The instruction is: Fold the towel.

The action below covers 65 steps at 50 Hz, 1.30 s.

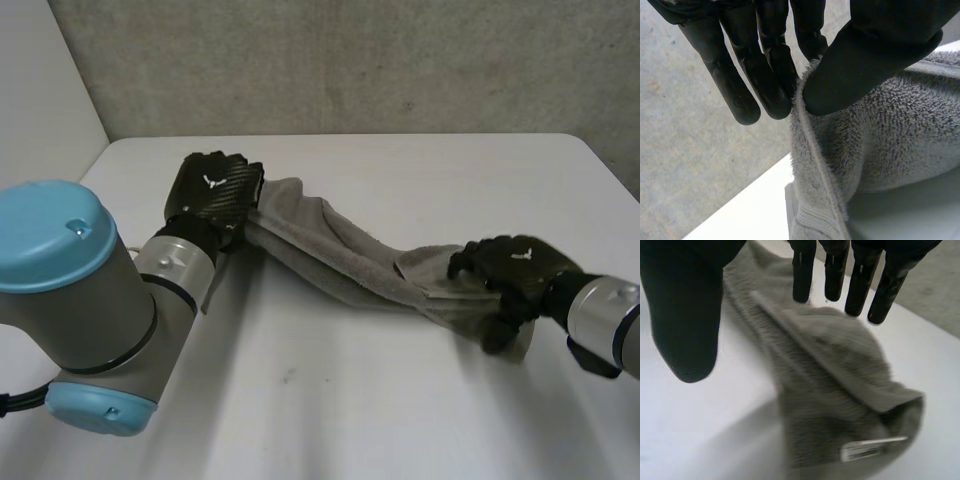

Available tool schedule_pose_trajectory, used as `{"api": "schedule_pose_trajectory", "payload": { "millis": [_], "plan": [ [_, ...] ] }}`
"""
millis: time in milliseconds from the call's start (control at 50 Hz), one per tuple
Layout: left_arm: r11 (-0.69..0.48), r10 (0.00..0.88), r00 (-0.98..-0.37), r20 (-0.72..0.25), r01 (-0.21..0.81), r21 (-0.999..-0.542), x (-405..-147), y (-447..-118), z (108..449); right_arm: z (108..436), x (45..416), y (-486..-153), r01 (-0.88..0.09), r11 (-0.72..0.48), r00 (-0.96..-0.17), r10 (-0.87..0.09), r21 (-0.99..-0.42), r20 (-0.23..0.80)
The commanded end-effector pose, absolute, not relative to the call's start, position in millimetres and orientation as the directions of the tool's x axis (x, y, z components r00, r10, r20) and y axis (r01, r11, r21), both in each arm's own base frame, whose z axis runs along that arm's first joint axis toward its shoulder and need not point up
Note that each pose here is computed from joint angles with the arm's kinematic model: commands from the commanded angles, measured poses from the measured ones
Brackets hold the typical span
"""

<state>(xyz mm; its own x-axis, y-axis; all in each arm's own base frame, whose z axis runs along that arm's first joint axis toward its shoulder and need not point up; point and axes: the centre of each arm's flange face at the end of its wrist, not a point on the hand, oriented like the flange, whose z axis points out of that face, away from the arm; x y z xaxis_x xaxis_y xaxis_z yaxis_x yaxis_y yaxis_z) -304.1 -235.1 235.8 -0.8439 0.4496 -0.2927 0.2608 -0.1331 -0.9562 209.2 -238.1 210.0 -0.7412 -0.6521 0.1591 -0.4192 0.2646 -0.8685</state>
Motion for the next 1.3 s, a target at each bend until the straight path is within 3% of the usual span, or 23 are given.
{"api": "schedule_pose_trajectory", "payload": {
  "millis": [20,80,180,320,440,580,680,840,960,1100,1300],
  "plan": [
    [-0.201,0.465,-0.838,-0.284,0.212,-0.956,-308,-214,273,205,213,-240,-0.203,0.354,-0.807,-0.589,-0.913,-0.049],
    [-0.227,0.470,-0.837,-0.280,0.192,-0.955,-308,-206,290,206,219,-245,-0.032,0.383,-0.819,-0.540,-0.923,-0.195],
    [-0.280,0.474,-0.838,-0.271,0.148,-0.949,-307,-192,316,219,238,-234,0.044,0.360,-0.772,-0.580,-0.932,-0.260],
    [-0.336,0.474,-0.842,-0.258,0.097,-0.937,-308,-181,341,223,273,-223,0.085,0.275,-0.708,-0.659,-0.958,-0.253],
    [-0.351,0.465,-0.848,-0.254,0.086,-0.932,-306,-182,348,197,300,-221,0.057,0.289,-0.712,-0.659,-0.956,-0.242],
    [-0.334,0.415,-0.873,-0.255,0.114,-0.936,-295,-199,343,182,297,-235,0.038,0.286,-0.768,-0.605,-0.958,-0.211],
    [-0.315,0.362,-0.897,-0.253,0.138,-0.939,-284,-213,340,183,270,-260,-0.047,0.205,-0.846,-0.529,-0.978,-0.070],
    [-0.293,0.340,-0.906,-0.252,0.152,-0.944,-278,-223,334,179,242,-271,-0.165,0.178,-0.875,-0.481,-0.970,0.061],
    [-0.275,0.343,-0.908,-0.240,0.148,-0.950,-278,-225,329,174,235,-271,-0.180,0.202,-0.877,-0.475,-0.963,0.064],
    [-0.246,0.346,-0.906,-0.243,0.163,-0.956,-280,-230,317,156,234,-249,-0.232,0.345,-0.834,-0.551,-0.910,0.004],
    [-0.182,0.362,-0.896,-0.257,0.202,-0.962,-281,-235,292,147,230,-234,-0.245,0.398,-0.824,-0.566,-0.884,-0.027]
  ]
}}
